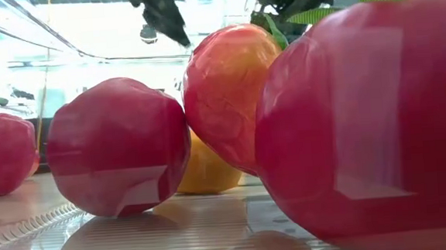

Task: Sort produce into baskets
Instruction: Put the lemon into the yellow bin

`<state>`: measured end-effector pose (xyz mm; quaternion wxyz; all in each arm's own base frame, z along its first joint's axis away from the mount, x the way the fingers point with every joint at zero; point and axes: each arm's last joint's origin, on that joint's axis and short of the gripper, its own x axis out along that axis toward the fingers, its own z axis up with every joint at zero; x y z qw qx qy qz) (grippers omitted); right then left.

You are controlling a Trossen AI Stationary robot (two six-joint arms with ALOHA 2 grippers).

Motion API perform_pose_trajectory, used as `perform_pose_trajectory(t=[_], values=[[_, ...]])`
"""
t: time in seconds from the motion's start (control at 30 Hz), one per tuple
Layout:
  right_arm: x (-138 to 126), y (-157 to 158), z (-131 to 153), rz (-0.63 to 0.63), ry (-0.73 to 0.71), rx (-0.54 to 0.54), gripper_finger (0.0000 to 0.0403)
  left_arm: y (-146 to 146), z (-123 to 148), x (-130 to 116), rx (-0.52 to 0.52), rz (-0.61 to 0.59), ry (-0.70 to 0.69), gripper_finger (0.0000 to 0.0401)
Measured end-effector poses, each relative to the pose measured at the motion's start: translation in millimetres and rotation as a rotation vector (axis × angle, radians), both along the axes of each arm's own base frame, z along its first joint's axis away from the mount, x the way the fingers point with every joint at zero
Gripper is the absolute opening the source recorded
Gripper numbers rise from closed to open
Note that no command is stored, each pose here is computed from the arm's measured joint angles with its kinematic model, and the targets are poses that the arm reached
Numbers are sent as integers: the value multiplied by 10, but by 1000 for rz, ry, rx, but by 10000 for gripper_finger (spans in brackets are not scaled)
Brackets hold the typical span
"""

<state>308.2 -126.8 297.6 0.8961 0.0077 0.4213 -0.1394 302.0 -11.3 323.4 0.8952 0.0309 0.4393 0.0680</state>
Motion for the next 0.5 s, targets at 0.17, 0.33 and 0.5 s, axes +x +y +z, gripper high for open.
perform_pose_trajectory(t=[0.17,0.33,0.5], values=[[197,74,-246,75,72,-8,392,267,-410,-7,-52,-17,-92,387],[417,157,-557,168,140,-24,392,466,-758,-133,-59,42,-144,387],[610,293,-808,287,174,-69,392,558,-948,-229,-46,73,-103,387]])
